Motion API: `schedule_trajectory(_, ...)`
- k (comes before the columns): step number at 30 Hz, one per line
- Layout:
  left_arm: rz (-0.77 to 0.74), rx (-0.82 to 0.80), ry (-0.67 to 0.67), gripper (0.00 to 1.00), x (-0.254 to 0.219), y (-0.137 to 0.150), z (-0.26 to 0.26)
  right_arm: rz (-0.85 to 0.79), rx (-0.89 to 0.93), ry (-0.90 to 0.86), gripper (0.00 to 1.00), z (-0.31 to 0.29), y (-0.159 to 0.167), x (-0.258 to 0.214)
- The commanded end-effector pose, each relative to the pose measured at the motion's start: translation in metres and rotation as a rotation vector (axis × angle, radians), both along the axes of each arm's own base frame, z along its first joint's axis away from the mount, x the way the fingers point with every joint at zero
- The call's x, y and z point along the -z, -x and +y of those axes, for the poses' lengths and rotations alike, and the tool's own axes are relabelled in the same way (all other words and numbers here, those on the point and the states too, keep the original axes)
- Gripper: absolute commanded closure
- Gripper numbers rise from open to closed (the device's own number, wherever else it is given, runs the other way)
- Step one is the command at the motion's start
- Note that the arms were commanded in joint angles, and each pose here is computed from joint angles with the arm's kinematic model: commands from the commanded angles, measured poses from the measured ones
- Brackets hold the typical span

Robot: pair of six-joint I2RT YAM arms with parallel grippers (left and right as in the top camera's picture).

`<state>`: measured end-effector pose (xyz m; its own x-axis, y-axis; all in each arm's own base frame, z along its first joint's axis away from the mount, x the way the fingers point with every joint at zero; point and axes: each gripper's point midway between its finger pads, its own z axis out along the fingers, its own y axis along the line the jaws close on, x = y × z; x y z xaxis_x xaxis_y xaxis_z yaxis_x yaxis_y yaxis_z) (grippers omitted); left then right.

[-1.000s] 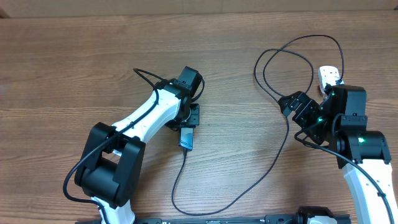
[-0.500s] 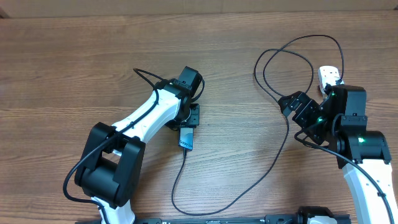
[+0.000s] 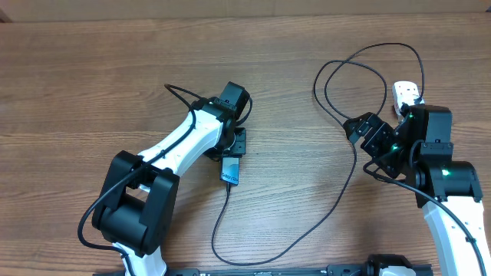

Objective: Plug charger to phone and switch on socket

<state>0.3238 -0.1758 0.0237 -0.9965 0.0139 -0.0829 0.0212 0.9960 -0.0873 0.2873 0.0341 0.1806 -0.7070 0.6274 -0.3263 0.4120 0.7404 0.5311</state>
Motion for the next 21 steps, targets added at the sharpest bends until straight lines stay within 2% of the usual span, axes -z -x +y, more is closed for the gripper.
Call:
schedule_trajectory(1,-0.002,0.022,0.011,0.65,-0.002,-0.002,-0.006,-0.033,0.002,0.019,0.00,-0.003,-0.003,-0.010)
schedule_trajectory(21,0.038,0.037,-0.021,0.68,0.020,0.009,-0.006,-0.033,0.002,0.019,0.00,-0.003,-0.003,-0.010)
